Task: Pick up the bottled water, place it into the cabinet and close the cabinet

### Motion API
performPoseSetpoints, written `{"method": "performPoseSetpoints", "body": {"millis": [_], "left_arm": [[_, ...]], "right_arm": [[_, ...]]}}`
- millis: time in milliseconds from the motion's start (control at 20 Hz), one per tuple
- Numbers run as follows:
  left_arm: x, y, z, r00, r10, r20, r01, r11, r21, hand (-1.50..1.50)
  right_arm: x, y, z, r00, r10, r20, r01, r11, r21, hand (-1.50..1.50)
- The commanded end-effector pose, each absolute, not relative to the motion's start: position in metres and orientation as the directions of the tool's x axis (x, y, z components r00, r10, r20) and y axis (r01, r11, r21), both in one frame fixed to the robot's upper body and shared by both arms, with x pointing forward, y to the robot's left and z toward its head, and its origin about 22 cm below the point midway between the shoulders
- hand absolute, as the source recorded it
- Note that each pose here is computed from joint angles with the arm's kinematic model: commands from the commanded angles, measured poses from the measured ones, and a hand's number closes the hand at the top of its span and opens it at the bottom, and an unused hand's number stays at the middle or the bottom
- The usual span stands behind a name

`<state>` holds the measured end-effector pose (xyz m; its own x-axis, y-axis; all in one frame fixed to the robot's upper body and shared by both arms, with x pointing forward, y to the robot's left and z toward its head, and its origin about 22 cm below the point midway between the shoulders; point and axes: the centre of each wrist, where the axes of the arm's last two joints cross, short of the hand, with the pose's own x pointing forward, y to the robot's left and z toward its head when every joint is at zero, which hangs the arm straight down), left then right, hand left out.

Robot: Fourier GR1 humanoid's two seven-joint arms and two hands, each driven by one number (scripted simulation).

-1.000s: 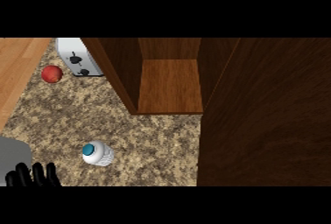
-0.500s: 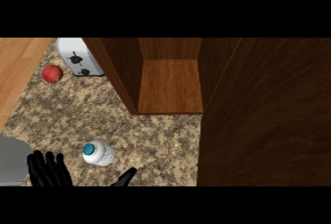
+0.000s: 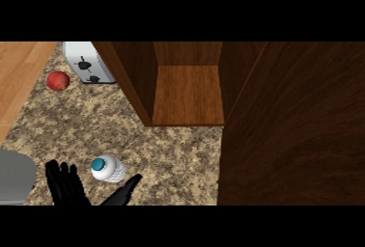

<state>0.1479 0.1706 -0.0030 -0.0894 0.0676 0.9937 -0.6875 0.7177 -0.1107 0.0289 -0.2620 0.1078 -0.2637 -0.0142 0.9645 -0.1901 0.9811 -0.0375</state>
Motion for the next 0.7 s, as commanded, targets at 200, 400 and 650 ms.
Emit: {"method": "performPoseSetpoints", "body": {"millis": [200,400,650], "left_arm": [[0.141,0.197,-0.072,-0.099,0.106,0.989,-0.702,0.697,-0.145,-1.5],[0.168,0.217,-0.087,-0.137,0.105,0.985,-0.72,0.672,-0.172,-1.5],[0.145,0.214,-0.122,-0.126,0.081,0.989,-0.736,0.661,-0.148,-1.5]], "right_arm": [[0.012,-0.267,0.133,-0.312,-0.042,0.949,-0.204,0.979,-0.024,-1.5],[0.008,-0.261,0.144,-0.324,-0.022,0.946,-0.199,0.979,-0.045,-1.5],[0.006,-0.26,0.142,-0.325,-0.025,0.945,-0.197,0.98,-0.041,-1.5]]}}
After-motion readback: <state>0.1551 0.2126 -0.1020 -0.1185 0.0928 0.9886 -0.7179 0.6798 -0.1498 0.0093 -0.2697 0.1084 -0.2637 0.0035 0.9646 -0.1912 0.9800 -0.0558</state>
